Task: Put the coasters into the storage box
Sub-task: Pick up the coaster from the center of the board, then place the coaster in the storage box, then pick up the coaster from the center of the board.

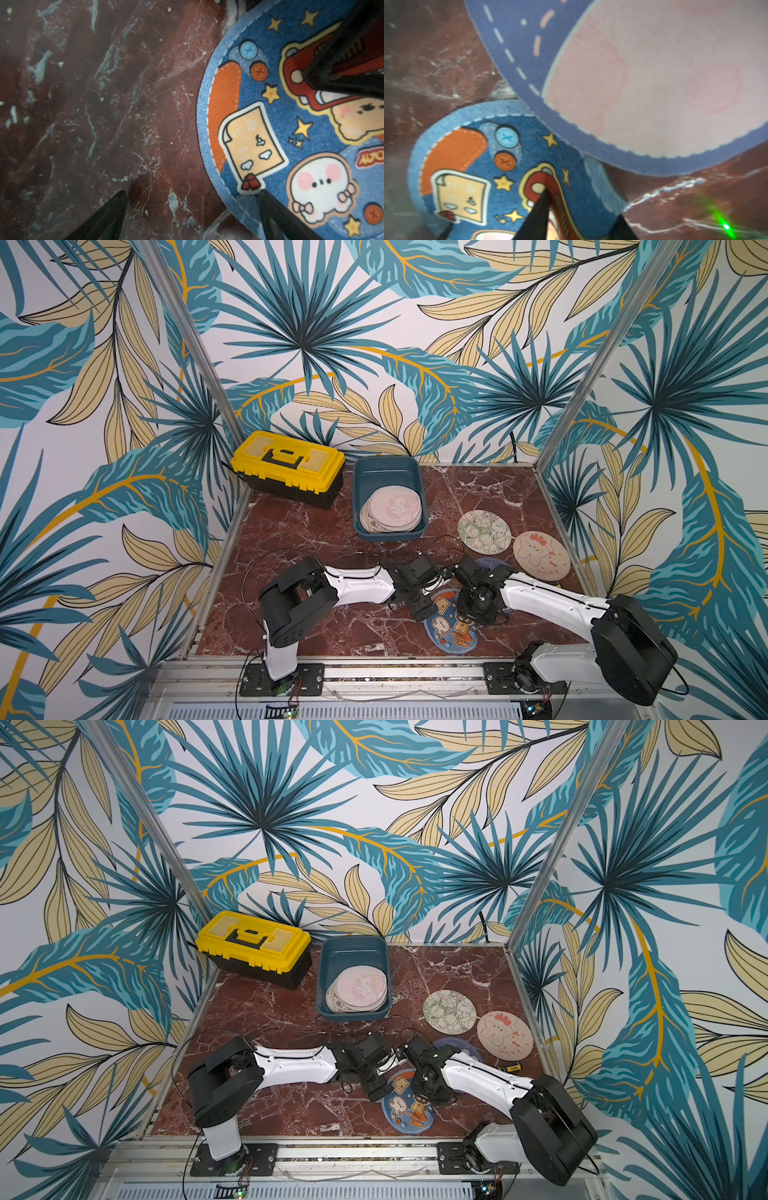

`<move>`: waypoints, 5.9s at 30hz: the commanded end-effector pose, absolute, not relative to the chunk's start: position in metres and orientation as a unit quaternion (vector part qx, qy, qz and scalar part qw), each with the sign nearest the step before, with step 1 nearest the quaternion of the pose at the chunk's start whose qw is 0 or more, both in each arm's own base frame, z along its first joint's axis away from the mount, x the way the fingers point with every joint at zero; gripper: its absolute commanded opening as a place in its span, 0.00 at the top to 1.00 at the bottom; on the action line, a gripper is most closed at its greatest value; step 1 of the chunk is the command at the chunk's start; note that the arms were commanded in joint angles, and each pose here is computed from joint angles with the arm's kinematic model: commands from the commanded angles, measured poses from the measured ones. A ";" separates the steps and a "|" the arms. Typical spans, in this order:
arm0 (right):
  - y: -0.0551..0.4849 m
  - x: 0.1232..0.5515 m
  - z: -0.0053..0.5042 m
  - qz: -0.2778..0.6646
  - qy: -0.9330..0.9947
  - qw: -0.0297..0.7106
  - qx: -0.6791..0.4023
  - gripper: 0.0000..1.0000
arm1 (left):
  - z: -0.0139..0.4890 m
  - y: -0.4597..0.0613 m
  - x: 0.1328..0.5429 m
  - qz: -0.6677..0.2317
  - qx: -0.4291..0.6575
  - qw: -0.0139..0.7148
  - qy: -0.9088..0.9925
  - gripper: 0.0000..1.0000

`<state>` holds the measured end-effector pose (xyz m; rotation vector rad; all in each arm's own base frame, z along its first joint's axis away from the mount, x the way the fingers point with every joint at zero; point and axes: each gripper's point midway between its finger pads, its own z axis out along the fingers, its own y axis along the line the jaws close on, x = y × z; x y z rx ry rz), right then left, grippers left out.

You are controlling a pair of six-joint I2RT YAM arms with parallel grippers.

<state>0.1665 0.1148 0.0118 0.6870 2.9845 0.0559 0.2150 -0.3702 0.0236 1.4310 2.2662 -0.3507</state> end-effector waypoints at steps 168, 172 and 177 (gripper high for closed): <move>0.055 0.345 0.117 -0.023 0.959 0.210 0.186 0.15 | 0.177 -0.423 0.290 -0.442 0.361 0.340 0.747 0.03; 0.037 0.331 0.095 -0.031 0.958 0.182 0.220 0.15 | 0.153 -0.449 0.284 -0.421 0.374 0.310 0.766 0.03; 0.020 0.322 0.075 -0.042 0.954 0.163 0.247 0.15 | 0.121 -0.471 0.277 -0.378 0.387 0.263 0.799 0.05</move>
